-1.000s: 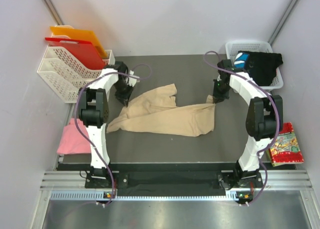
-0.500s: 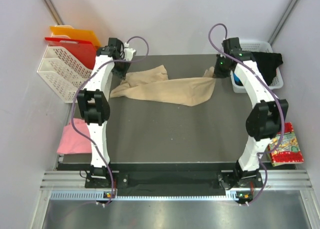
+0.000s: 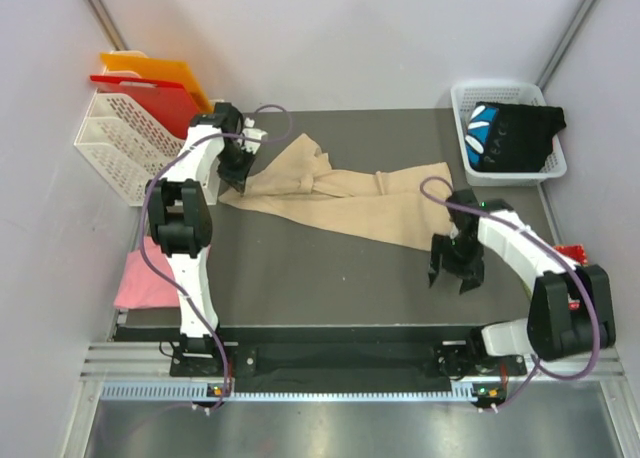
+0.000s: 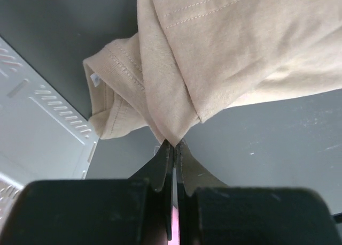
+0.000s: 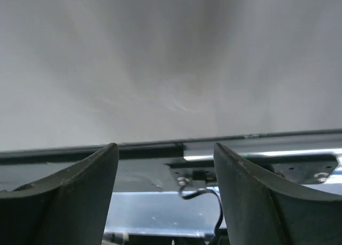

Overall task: Fold and stack the t-shirts
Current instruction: Flatten the tshirt out

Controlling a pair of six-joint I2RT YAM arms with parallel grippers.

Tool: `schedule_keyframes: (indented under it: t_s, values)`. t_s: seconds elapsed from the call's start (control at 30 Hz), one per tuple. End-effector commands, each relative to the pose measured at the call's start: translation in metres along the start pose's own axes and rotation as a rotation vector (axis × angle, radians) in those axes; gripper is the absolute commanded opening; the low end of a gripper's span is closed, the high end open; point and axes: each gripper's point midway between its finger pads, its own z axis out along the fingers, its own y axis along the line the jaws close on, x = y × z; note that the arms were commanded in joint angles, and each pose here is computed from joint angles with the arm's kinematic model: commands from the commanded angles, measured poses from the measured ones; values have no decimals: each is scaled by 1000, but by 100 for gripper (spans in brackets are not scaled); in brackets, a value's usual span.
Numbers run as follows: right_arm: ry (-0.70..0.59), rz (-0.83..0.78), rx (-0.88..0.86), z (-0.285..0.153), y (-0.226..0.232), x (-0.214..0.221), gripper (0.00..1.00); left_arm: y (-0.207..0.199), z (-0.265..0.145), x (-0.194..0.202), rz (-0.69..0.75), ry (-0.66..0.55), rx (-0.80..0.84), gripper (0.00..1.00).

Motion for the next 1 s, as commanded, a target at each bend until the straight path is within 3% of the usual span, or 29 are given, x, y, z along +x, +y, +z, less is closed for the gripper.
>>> schedule_keyframes:
  t_s: [0.0, 0.03, 0.1, 0.13, 0.17, 0.2, 0.3, 0.6, 0.97]
  values:
    - [-273, -17, -12, -48, 37, -113, 72, -1, -36, -23, 9, -101, -9, 0]
    - [-360, -39, -39, -74, 53, -145, 72, 0, -37, -24, 8, -103, -11, 0]
    - [-383, -52, -27, -74, 65, -181, 71, -1, -38, -23, 8, -101, -12, 0]
    - [-463, -58, -49, -99, 78, -209, 70, -1, -40, -22, 8, -102, -14, 0]
    - [-459, -61, -34, -88, 83, -227, 69, 0, -40, -21, 7, -97, -18, 0]
    - [-524, -67, -47, -106, 93, -249, 67, 0, -40, -20, 7, -94, -21, 0]
    - [-513, -75, -21, -88, 100, -279, 63, -1, -41, -15, 5, -86, -25, 0]
    - [-411, -65, 65, -27, 73, -290, 59, 0, -39, -4, -5, -71, -29, 0]
    - [-375, -29, 66, -2, 54, -303, 51, -2, -29, 0, -21, -47, -4, 0]
